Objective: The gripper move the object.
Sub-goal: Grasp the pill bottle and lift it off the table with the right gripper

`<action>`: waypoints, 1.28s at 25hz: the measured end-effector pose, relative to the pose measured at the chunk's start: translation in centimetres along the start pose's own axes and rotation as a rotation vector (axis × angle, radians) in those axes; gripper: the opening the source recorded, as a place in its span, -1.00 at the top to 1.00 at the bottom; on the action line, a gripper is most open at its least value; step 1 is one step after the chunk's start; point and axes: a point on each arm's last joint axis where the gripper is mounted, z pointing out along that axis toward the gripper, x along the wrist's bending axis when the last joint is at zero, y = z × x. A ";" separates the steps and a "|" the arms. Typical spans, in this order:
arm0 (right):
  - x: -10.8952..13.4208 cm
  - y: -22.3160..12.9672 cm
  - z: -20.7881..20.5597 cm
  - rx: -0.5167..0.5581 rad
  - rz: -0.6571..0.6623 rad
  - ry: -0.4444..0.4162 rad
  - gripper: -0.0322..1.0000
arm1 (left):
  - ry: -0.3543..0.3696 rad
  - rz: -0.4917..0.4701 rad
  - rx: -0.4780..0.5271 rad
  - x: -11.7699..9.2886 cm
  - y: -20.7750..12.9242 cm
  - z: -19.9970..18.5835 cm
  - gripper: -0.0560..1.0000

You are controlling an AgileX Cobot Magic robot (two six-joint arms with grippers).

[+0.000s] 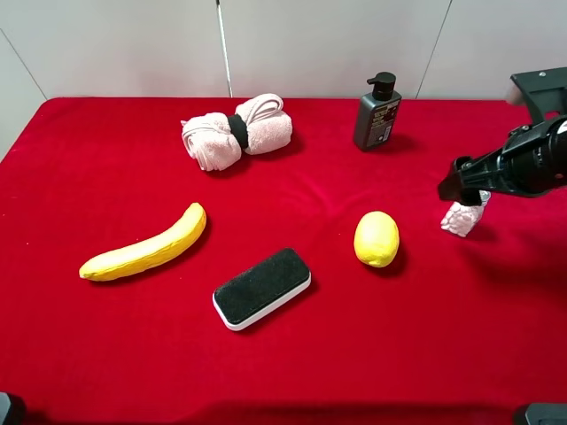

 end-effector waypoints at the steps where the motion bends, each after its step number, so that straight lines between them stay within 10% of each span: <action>1: 0.0 0.0 0.3 0.005 0.002 -0.001 -0.41 | 0.000 0.000 0.000 0.0 0.0 0.0 -0.77; 32: -0.6 -0.9 5.4 0.088 0.015 -0.026 -0.41 | 0.000 0.000 0.000 0.0 0.0 0.0 -0.77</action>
